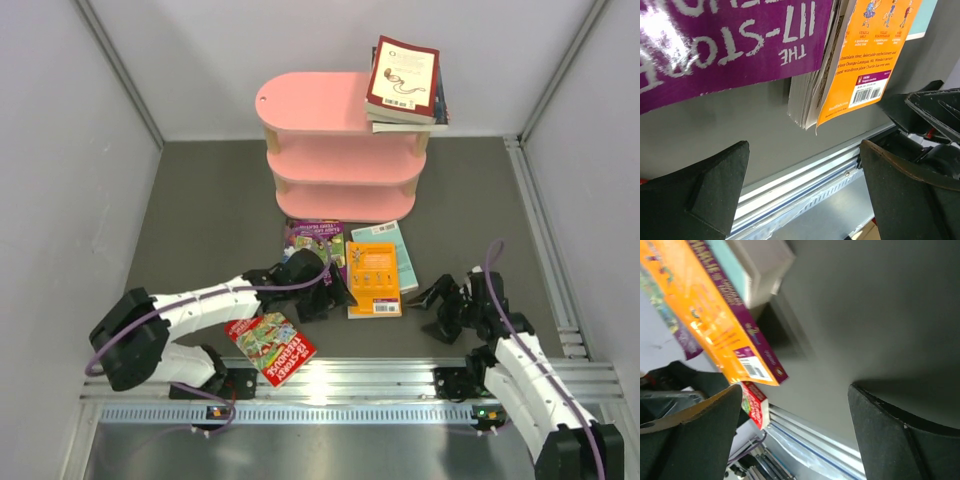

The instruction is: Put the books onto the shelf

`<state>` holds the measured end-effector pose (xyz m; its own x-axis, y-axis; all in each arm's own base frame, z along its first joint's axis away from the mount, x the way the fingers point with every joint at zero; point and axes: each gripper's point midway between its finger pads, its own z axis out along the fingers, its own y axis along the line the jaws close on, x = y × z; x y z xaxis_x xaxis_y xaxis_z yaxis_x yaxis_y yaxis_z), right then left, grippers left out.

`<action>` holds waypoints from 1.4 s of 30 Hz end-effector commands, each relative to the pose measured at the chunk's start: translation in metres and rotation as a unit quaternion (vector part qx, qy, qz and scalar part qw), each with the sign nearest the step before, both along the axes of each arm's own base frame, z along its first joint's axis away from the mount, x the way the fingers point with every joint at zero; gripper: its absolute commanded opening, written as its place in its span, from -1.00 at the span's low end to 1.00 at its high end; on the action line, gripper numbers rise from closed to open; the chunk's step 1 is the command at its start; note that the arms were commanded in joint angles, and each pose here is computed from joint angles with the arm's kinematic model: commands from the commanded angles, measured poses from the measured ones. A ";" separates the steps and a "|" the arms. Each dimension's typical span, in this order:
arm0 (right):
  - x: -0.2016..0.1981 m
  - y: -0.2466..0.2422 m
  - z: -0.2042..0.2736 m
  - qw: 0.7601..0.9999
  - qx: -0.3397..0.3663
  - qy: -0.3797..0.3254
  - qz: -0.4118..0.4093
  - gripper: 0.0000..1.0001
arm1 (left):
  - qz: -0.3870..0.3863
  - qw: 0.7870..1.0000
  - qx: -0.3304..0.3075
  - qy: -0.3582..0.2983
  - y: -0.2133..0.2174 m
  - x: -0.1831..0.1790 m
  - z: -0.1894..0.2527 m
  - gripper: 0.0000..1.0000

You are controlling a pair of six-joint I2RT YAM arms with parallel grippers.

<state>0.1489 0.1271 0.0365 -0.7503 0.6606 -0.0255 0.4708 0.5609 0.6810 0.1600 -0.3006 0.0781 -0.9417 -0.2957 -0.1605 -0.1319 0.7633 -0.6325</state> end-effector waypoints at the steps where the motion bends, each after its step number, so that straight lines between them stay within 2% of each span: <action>1: 0.021 0.020 0.012 0.995 0.075 -0.070 0.002 0.72 | 0.006 0.998 -0.058 -0.005 -0.022 0.006 0.008 0.94; 6: 0.022 0.022 0.002 0.992 0.093 -0.082 -0.013 0.66 | 0.027 0.996 -0.080 0.004 -0.024 0.007 0.009 0.94; 14: 0.030 0.038 -0.002 0.990 0.099 -0.097 -0.001 0.49 | 0.066 0.994 -0.089 0.007 0.002 -0.004 0.011 0.93; 18: 0.034 0.054 0.002 0.988 0.106 -0.106 0.024 0.06 | 0.078 0.993 -0.090 0.008 0.014 -0.010 0.011 0.93; 19: 0.034 0.057 0.001 0.989 0.105 -0.102 0.029 -0.13 | 0.080 0.993 -0.086 0.009 0.018 -0.012 0.011 0.92; 21: 0.040 0.064 0.010 0.987 0.100 -0.117 0.042 -0.33 | 0.082 0.993 -0.080 0.008 0.022 -0.014 0.011 0.92; 22: 0.042 0.066 0.012 0.987 0.099 -0.120 0.045 -0.50 | 0.083 0.993 -0.081 0.006 0.024 -0.014 0.012 0.92; 24: 0.046 0.068 0.019 0.987 0.086 -0.128 0.052 -0.64 | 0.083 0.994 -0.077 0.007 0.026 -0.015 0.012 0.92; 25: 0.048 0.068 0.025 0.985 0.085 -0.139 0.054 -0.77 | 0.083 0.993 -0.079 0.005 0.026 -0.015 0.013 0.92; 28: 0.054 0.068 0.044 0.983 0.070 -0.160 0.065 -0.95 | 0.085 0.994 -0.075 0.004 0.028 -0.015 0.011 0.92; 29: 0.062 0.070 0.063 0.977 0.065 -0.186 0.076 -0.99 | 0.086 0.993 -0.075 0.003 0.028 -0.015 0.011 0.92; 30: 0.055 0.067 0.061 0.982 0.048 -0.161 0.082 -1.00 | 0.084 0.993 -0.076 0.002 0.027 -0.015 0.011 0.92; 32: 0.063 0.068 0.103 0.972 0.034 -0.211 0.102 -1.00 | 0.083 0.994 -0.076 0.000 0.027 -0.014 0.011 0.92; 34: 0.061 0.065 0.122 0.969 0.017 -0.217 0.117 -1.00 | 0.084 0.994 -0.077 -0.003 0.027 -0.014 0.010 0.92; 35: 0.065 0.069 0.152 0.958 0.019 -0.253 0.132 -1.00 | 0.083 0.994 -0.077 -0.002 0.027 -0.014 0.008 0.92; 42: 0.076 0.092 0.251 0.923 0.062 -0.331 0.188 -1.00 | 0.081 0.993 -0.080 0.004 0.023 -0.014 -0.002 0.91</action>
